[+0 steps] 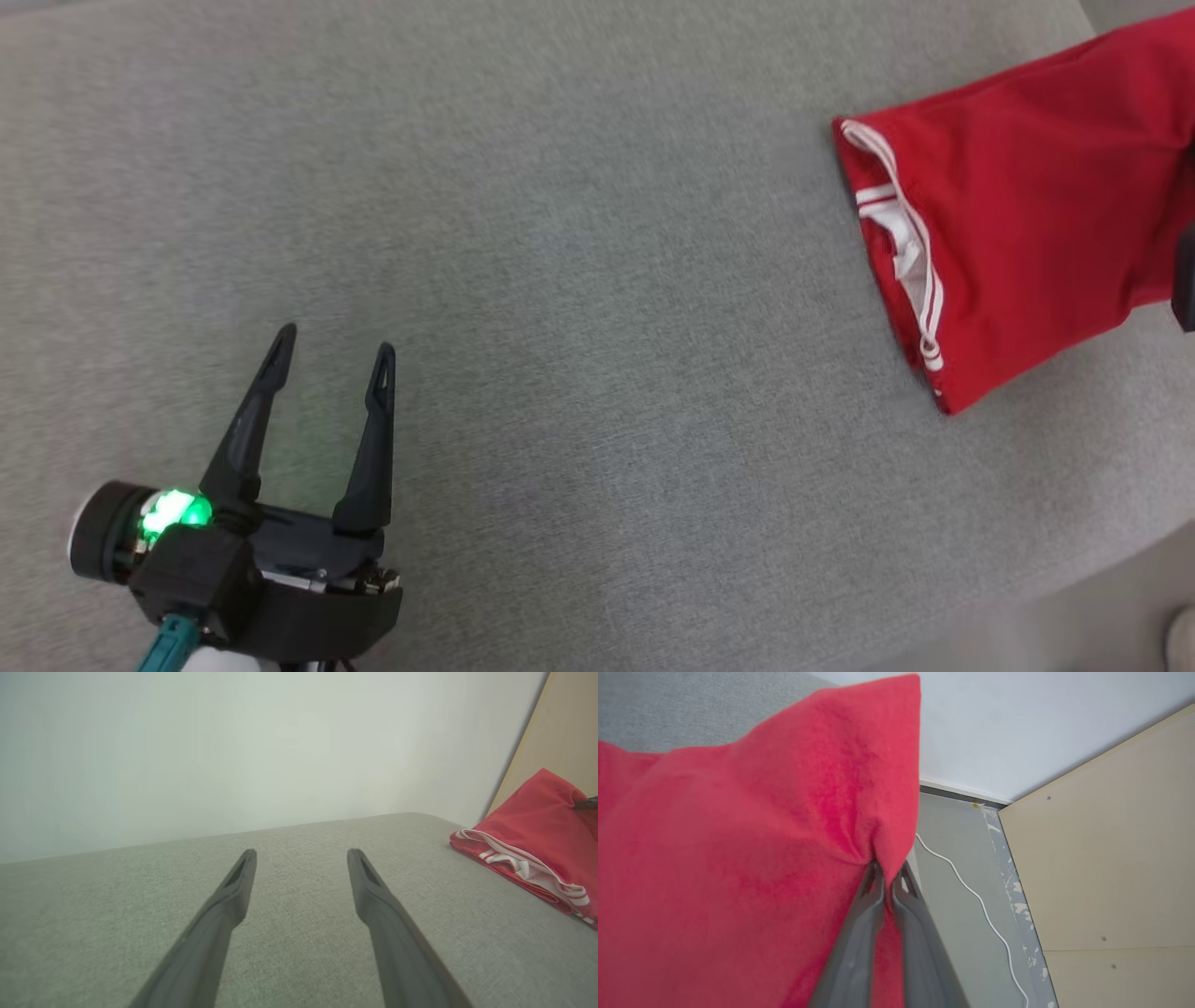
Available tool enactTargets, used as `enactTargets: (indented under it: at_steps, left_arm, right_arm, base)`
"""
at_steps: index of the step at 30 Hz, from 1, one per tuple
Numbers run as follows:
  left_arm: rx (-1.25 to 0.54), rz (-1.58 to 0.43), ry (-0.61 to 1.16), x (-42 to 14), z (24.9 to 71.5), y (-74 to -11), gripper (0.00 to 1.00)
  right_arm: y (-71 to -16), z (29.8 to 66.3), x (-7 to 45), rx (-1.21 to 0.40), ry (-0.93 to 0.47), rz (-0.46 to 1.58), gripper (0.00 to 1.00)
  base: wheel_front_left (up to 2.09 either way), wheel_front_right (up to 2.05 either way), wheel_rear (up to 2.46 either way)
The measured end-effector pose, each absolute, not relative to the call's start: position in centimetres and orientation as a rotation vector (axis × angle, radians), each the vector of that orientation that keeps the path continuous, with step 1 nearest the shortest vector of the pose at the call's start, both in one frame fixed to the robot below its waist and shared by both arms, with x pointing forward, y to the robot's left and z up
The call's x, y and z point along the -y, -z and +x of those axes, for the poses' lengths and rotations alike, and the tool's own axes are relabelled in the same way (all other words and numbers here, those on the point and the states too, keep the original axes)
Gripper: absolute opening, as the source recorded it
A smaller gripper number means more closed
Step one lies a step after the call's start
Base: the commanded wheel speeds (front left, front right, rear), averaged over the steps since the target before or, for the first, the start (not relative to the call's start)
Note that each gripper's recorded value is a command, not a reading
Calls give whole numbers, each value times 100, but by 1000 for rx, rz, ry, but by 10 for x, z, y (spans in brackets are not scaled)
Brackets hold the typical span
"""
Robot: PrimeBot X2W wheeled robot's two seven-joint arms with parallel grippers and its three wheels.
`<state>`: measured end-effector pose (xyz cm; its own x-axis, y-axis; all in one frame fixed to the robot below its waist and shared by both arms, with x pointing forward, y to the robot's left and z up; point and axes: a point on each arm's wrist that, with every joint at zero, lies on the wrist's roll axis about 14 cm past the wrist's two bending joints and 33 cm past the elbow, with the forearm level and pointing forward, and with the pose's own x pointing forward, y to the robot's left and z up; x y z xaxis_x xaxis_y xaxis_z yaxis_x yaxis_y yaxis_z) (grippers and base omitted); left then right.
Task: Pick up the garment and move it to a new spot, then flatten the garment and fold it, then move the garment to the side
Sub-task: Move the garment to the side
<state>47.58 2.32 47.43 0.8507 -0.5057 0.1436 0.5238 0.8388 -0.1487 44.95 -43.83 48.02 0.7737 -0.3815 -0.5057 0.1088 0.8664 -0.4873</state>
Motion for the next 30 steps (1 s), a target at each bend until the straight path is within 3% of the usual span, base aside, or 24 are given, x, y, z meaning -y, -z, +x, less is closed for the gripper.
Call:
enactTargets:
  at_steps: [9, 10, 11, 12, 13, 14, 23, 30]
  left_arm:
    - [56, -199, 591, -9, 486, -445, 100]
    - [52, -200, 594, -8, 487, -443, 100]
    - [48, -200, 594, -8, 487, -441, 100]
    - [46, -200, 595, -8, 487, -439, 100]
    - [45, -199, 593, -9, 488, -439, 100]
    - [46, -198, 591, -9, 488, -439, 100]
    - [59, -197, 540, -22, 483, -454, 100]
    - [37, -186, 448, -47, 469, -461, 100]
  right_arm:
    - [-469, 443, 467, -657, 332, -515, 0]
    - [-469, 444, 468, -655, 334, -523, 16]
    - [-468, 444, 468, -650, 331, -534, 46]
    - [-467, 444, 468, -648, 332, -536, 54]
    - [-465, 445, 468, -646, 329, -537, 89]
    - [-465, 446, 466, -640, 323, -541, 100]
    - [-479, 464, 445, -509, 260, -558, 100]
    - [-488, 470, 407, -355, 192, -455, 100]
  base:
    - [0, 0, 0]
    - [0, 0, 0]
    - [0, 0, 0]
    - [0, 0, 0]
    - [0, 0, 0]
    - [0, 0, 0]
    - [0, 0, 0]
    - [0, 0, 0]
